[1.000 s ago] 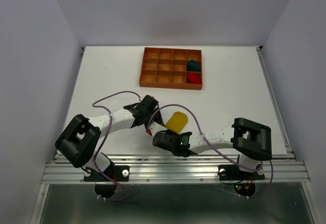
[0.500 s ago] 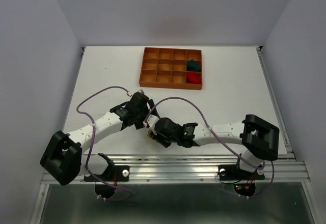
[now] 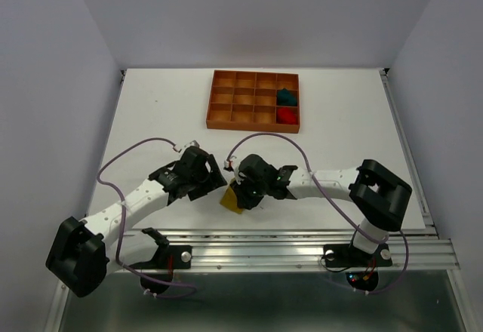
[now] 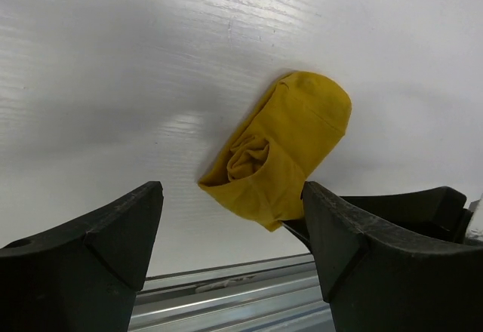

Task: Roll the socks
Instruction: Roll the sock at the center of the board.

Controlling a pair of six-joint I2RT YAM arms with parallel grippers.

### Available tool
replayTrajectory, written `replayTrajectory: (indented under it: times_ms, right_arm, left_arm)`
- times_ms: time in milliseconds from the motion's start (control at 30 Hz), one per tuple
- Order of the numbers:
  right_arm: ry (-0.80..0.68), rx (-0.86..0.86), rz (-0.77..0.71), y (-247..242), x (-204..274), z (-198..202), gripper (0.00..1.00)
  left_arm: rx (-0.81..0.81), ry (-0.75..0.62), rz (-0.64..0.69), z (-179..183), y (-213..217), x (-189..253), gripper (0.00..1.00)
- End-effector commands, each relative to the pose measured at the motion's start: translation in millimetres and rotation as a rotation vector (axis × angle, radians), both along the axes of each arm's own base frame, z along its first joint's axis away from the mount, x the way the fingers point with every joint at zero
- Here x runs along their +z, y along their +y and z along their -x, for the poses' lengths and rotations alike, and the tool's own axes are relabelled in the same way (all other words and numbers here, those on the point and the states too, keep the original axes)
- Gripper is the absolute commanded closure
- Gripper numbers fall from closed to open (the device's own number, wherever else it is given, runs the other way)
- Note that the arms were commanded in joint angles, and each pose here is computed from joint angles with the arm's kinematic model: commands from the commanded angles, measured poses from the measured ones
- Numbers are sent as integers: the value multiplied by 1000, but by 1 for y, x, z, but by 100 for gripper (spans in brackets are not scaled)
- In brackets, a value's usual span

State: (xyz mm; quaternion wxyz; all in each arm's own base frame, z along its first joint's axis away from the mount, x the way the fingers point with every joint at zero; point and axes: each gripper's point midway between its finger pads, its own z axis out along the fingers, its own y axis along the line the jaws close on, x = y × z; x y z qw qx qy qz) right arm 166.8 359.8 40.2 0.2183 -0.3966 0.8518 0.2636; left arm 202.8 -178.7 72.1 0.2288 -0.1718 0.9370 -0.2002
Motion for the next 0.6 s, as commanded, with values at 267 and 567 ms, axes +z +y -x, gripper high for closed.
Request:
replayTrajectory:
  times_ms: [267, 567]
  right_arm:
    - [131, 41, 14, 4, -9, 20, 99]
    - [-62, -8, 3, 4, 22, -13, 99]
  left_arm:
    - [105, 27, -40, 6, 29, -8, 14]
    - [84, 30, 66, 21, 20, -5, 14]
